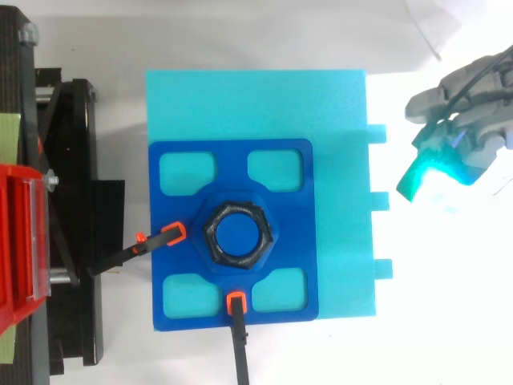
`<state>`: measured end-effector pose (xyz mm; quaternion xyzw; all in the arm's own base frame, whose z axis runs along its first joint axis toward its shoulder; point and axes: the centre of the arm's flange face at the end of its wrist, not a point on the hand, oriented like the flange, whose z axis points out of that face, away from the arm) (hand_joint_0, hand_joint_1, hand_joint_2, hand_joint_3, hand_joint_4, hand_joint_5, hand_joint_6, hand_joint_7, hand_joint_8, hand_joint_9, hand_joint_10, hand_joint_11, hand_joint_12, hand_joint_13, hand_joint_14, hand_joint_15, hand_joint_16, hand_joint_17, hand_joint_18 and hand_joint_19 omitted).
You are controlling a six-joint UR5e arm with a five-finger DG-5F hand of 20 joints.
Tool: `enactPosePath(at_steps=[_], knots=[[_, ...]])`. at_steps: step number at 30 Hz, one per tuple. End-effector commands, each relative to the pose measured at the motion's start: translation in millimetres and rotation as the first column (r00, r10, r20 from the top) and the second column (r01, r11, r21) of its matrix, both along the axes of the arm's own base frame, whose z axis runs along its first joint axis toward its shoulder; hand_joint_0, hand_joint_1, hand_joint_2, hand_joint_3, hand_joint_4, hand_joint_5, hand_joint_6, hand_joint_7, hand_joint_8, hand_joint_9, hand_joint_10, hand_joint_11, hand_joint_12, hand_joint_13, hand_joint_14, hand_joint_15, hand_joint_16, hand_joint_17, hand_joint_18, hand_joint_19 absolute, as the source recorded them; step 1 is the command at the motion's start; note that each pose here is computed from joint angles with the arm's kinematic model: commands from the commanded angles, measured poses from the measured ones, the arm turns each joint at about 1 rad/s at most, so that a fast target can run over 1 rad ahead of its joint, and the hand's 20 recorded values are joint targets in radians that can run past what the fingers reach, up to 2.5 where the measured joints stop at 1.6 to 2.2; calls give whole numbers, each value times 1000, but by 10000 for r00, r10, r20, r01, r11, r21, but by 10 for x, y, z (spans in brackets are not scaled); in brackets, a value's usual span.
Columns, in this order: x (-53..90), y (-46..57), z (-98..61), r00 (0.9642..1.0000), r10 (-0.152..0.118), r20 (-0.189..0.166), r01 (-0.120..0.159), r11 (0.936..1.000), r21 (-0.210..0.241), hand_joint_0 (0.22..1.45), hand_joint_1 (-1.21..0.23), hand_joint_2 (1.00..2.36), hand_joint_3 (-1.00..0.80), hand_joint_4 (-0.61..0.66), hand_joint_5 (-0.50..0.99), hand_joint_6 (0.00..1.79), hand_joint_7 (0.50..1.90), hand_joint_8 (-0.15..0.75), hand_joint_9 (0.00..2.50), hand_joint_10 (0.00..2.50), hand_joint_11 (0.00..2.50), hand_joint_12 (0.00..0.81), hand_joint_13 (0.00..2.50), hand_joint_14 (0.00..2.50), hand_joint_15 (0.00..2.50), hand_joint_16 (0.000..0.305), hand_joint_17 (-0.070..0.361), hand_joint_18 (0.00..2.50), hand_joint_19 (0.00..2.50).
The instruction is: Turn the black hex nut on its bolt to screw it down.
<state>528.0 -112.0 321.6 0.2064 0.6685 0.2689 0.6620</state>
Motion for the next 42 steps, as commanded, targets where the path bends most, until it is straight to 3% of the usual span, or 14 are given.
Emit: enactPosePath(at_steps=[1,8,16,23,31,42], knots=[[-10,6,-12,9999,29,-116,-27,9999,142,420,-420,1000,-500,313,-215,503,916,284,546,9,318,349,451,2,66,59,134,472,261],[-13,10,-17,9999,-2,-161,4,9999,126,423,-421,1000,-500,305,-218,503,905,281,557,9,314,343,453,3,71,60,134,469,262],[-13,10,-17,9999,-2,-159,4,9999,111,427,-409,1000,-500,275,-226,503,907,269,511,9,304,349,318,1,32,59,132,213,185],[-13,11,-17,9999,13,-159,-11,9999,110,458,-392,1000,-500,258,-231,503,887,269,485,9,276,353,260,0,0,56,126,205,174],[-13,10,-17,9999,-2,-159,4,9999,111,465,-375,1000,-500,233,-250,502,791,258,291,3,61,363,86,0,0,53,119,123,118],[-13,10,-17,9999,-2,-159,4,9999,111,489,-407,1003,-471,226,-240,502,752,251,359,0,37,339,157,0,0,52,118,151,169]])
